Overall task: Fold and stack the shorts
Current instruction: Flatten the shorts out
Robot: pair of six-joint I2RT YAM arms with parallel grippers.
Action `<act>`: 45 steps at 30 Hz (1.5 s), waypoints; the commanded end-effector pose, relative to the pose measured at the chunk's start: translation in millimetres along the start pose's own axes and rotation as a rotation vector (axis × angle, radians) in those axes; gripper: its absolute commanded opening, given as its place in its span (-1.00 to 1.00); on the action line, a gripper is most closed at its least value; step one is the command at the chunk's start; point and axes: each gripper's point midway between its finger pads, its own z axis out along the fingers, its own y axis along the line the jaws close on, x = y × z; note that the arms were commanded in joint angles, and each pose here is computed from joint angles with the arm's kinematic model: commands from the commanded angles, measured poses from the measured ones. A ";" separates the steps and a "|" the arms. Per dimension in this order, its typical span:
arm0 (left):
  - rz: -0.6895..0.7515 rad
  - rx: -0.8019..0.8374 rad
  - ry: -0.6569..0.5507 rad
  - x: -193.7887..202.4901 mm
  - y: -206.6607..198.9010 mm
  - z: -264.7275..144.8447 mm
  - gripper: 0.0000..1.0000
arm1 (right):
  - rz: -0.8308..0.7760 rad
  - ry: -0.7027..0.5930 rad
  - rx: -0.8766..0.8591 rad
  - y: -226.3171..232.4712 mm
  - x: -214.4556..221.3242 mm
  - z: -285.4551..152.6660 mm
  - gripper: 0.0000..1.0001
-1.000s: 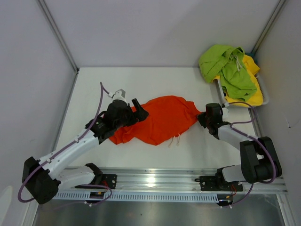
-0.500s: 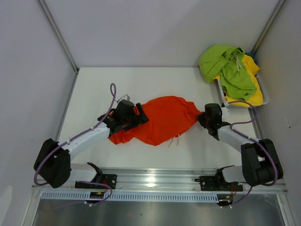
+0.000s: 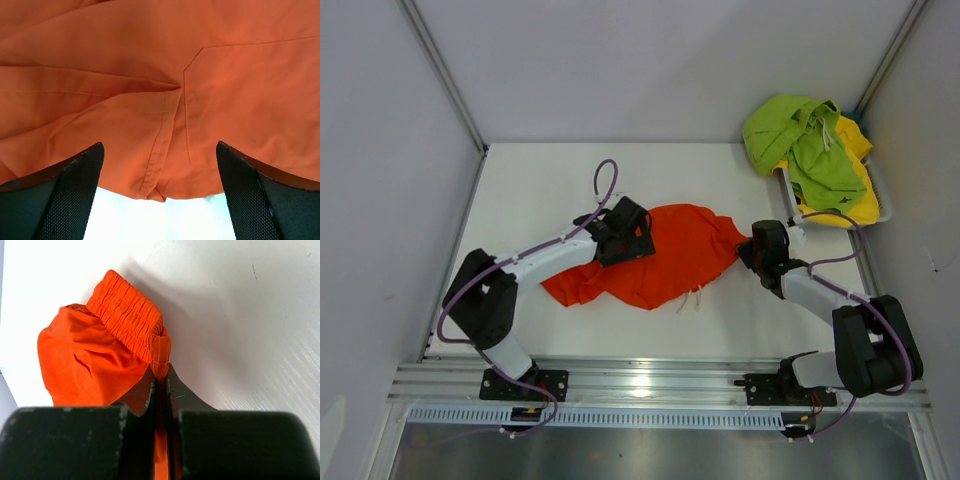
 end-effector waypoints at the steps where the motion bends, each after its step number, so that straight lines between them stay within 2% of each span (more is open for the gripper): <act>1: 0.041 -0.104 -0.002 1.6 -3.8 -0.9 0.87 | -0.010 -0.064 -0.017 8.5 -13.9 -4.7 -1.00; 4: 0.031 -0.178 -0.003 6.0 1.2 7.5 0.85 | -0.020 -0.069 -0.021 10.3 -15.3 -4.8 -1.00; 10: -0.020 -0.177 -0.003 11.2 -2.6 23.9 0.72 | -0.044 -0.072 -0.024 9.4 -16.0 -4.7 -1.00; 16: -0.040 -0.252 -0.035 7.6 8.5 29.4 0.69 | -0.052 -0.061 -0.029 7.8 -12.3 -3.7 -1.00; 23: -0.040 -0.264 -0.046 5.5 6.1 38.3 0.39 | -0.049 -0.057 -0.039 7.4 -11.2 -4.8 -1.00; 33: -0.011 -0.289 -0.052 -3.1 -1.9 45.1 0.39 | -0.049 -0.061 -0.055 9.2 -12.0 -7.3 -1.00; 36: -0.005 -0.287 -0.060 -5.0 -5.3 44.6 0.13 | -0.053 -0.056 -0.058 9.9 -10.6 -6.8 -1.00; 37: -0.005 -0.288 -0.061 -4.9 -5.1 45.5 -0.03 | -0.053 -0.056 -0.063 11.3 -10.4 -7.0 -1.00; 39: -0.001 -0.288 -0.063 -5.4 -5.3 45.8 -0.14 | -0.055 -0.050 -0.060 9.8 -8.7 -5.8 -1.00; 42: 0.003 -0.302 -0.064 -5.2 -2.6 46.7 -0.18 | -0.053 -0.050 -0.061 10.3 -9.1 -5.2 -1.00; 45: 0.009 -0.309 -0.050 -0.9 -1.0 48.8 -0.14 | -0.054 -0.050 -0.066 12.0 -9.0 -5.5 -1.00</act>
